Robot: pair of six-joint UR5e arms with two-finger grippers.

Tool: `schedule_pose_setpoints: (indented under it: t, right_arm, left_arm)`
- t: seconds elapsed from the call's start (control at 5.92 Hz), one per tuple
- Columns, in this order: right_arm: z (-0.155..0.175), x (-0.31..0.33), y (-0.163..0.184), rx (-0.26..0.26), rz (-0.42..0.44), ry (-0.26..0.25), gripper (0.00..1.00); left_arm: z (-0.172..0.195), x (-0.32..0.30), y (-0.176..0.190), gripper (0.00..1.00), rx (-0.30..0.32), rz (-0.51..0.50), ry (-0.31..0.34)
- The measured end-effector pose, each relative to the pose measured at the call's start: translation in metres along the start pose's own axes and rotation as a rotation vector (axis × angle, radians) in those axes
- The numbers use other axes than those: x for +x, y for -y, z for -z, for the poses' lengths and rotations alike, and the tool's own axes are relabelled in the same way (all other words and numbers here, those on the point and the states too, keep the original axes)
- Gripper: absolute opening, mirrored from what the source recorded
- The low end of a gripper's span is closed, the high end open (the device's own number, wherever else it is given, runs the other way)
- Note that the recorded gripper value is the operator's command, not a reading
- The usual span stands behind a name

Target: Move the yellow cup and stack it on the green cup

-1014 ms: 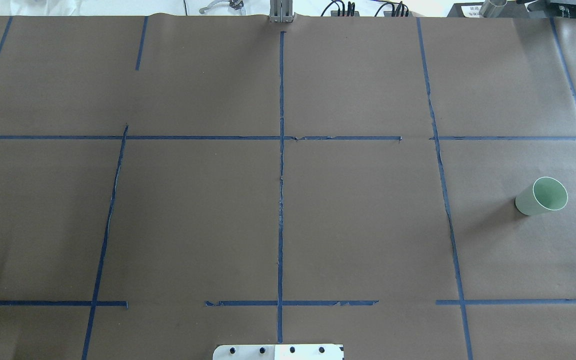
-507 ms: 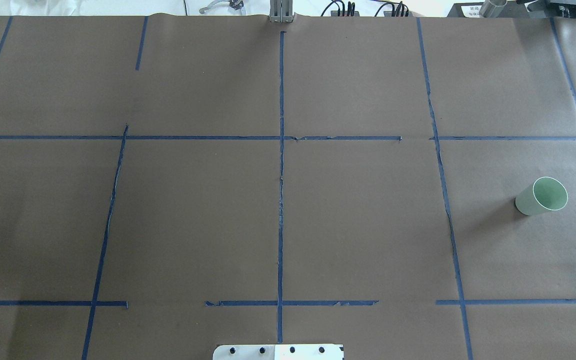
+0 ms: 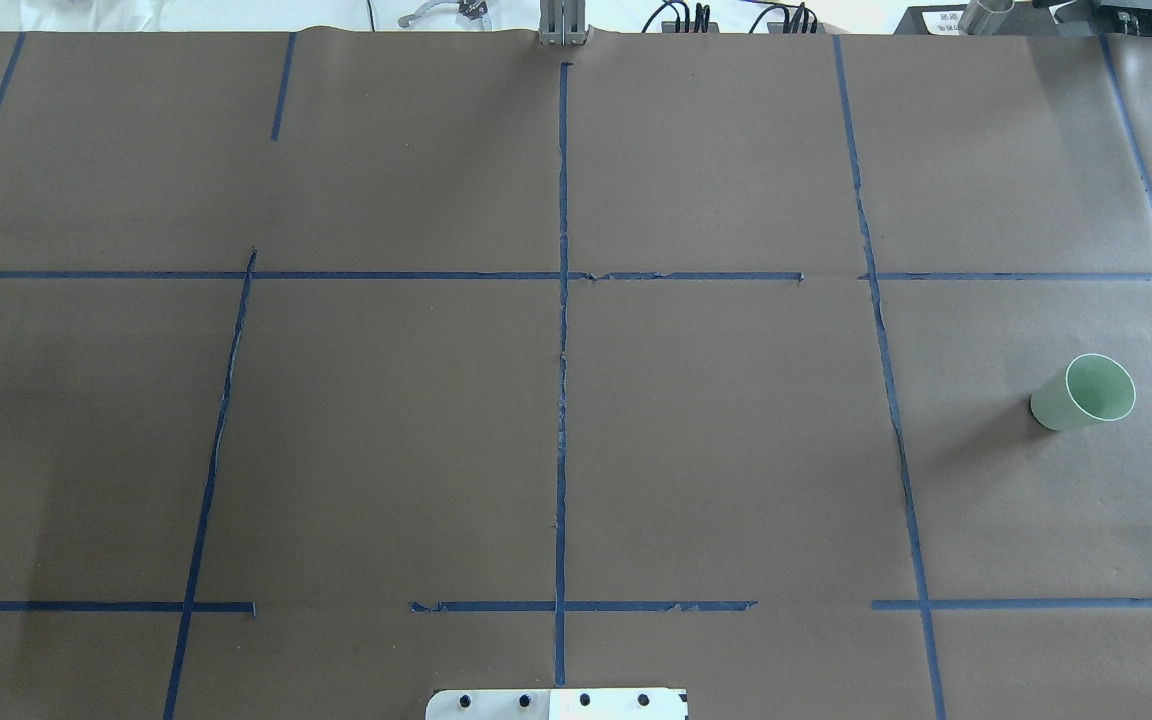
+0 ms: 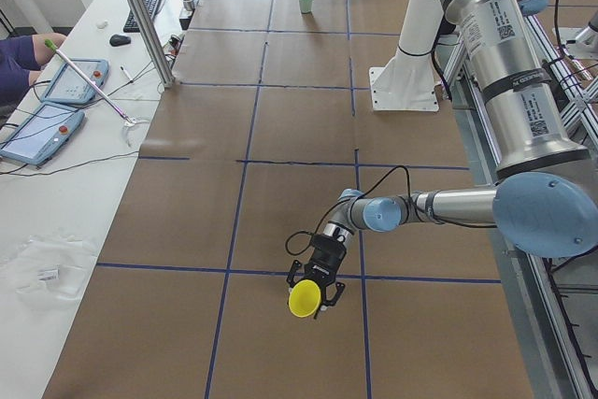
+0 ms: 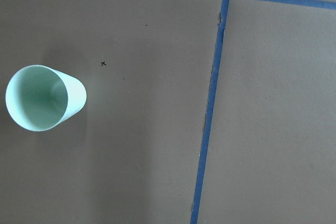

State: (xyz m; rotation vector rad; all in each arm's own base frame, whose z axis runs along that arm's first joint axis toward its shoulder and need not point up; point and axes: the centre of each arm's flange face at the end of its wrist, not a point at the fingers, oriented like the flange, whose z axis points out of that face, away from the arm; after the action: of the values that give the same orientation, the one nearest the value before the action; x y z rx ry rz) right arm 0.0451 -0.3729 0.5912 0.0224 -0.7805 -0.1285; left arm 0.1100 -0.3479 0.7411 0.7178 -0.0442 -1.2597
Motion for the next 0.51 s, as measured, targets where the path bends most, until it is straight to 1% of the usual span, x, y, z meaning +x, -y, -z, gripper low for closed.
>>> schedule_pose_setpoints:
  t: [0.17,0.34,0.51]
  right_arm:
    - [-0.002,0.002,0.000,-0.005,-0.004,0.001,1.00]
    - [-0.005,0.005,-0.001,-0.011,-0.010,0.001,1.00]
    - [-0.007,0.006,-0.001,-0.014,-0.013,0.002,1.00]
  left_arm:
    - [-0.022,0.041,0.023,0.58,-0.030,-0.038,-0.088]
    - [-0.048,0.078,0.048,0.58,-0.035,-0.084,-0.163]
    - [-0.070,0.095,0.074,0.58,-0.069,-0.120,-0.220]
